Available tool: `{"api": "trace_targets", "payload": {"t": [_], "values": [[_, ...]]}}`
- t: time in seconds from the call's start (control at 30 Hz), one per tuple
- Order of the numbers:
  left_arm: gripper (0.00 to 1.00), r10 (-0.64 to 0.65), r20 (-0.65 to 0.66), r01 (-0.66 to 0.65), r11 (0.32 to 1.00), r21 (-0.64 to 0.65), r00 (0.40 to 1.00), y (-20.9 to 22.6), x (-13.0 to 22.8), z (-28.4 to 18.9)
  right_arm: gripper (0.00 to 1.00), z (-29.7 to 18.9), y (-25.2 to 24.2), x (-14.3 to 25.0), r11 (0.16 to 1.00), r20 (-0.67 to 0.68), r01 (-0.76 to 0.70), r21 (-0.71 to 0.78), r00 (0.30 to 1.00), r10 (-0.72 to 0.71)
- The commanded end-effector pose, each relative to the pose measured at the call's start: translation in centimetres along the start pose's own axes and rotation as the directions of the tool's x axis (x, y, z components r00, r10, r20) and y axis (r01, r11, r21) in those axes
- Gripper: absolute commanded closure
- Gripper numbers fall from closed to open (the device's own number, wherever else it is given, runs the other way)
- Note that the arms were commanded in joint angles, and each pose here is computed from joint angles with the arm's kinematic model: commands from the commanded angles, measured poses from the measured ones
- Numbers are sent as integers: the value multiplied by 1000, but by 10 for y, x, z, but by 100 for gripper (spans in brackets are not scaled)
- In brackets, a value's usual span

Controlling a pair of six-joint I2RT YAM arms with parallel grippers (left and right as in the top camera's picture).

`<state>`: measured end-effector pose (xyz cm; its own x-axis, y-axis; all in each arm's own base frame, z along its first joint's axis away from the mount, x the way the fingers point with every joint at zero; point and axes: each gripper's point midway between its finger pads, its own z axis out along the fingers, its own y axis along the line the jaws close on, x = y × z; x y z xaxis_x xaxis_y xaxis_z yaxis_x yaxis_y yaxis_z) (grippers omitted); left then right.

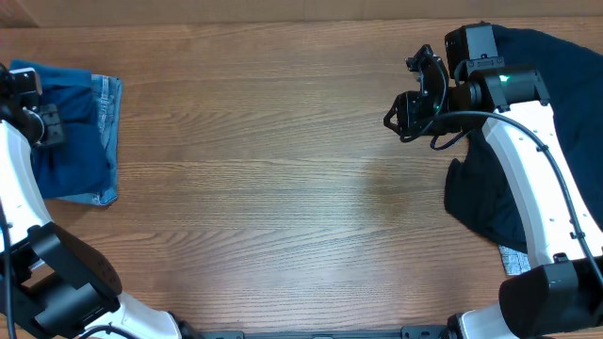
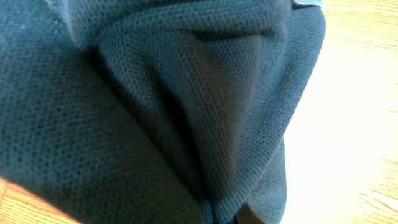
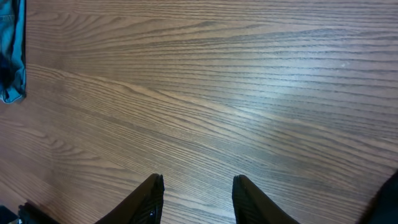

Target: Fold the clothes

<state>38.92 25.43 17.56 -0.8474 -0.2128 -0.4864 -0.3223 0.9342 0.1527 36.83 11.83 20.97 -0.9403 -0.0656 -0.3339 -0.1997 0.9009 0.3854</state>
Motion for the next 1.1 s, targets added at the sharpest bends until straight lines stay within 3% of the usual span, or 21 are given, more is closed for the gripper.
{"api": "trace_targets", "payload": {"t": [0.0, 0.1, 0.13, 0.17, 0.23, 0.33, 0.43, 0.5, 0.6, 0.67, 0.7, 0.87, 0.97, 1.07], "values": [[79, -36, 59, 37, 999, -16, 998, 13, -14, -9, 60, -10, 4, -3, 1000, 33, 21, 2, 999, -21], [65, -43, 67, 45, 999, -28, 997, 19, -15, -9, 60, -10, 4, -3, 1000, 32, 21, 2, 999, -21], [53, -49, 66, 52, 998, -38, 997, 23, -14, -9, 60, -10, 4, -2, 1000, 29, 19, 2, 999, -19], [5, -56, 65, 59, 997, -41, 996, 27, -13, -9, 60, -10, 4, -2, 1000, 26, 18, 2, 999, -18], [8, -74, 60, 77, 996, -47, 995, 33, -9, -9, 60, -10, 4, -1, 1000, 25, 18, 2, 1000, -18], [0, -125, 57, 128, 990, -54, 991, 42, -6, -10, 60, -10, 4, -1, 1000, 26, 18, 2, 1000, -18], [3, -132, 52, 135, 989, -52, 990, 44, -4, -10, 60, -10, 4, -1, 1000, 26, 18, 2, 1000, -18], [12, -139, 54, 141, 989, -37, 989, 41, -4, -10, 60, -10, 4, -2, 1000, 26, 18, 2, 999, -18], [46, -140, 51, 139, 990, 20, 989, 31, -4, -9, 60, -10, 4, -2, 1000, 26, 18, 2, 999, -18], [84, -141, 54, 137, 988, 64, 989, 23, -5, -10, 60, -10, 4, -2, 1000, 27, 19, 2, 999, -19], [96, -150, 52, 147, 987, 65, 987, 23, -5, -10, 60, -10, 4, -2, 1000, 27, 18, 2, 999, -18], [96, -267, 27, 264, 962, 71, 963, 21, -1, -10, 58, -10, 4, -2, 1000, 27, 19, 2, 999, -19], [96, -320, -15, 319, 938, 134, 947, 1, 2, -11, 46, -10, 4, -2, 1000, 29, 19, 1, 999, -19], [96, -264, -52, 269, 940, 211, 963, -37, 2, -15, 24, -10, 4, -3, 1000, 31, 20, 2, 999, -20]]}}
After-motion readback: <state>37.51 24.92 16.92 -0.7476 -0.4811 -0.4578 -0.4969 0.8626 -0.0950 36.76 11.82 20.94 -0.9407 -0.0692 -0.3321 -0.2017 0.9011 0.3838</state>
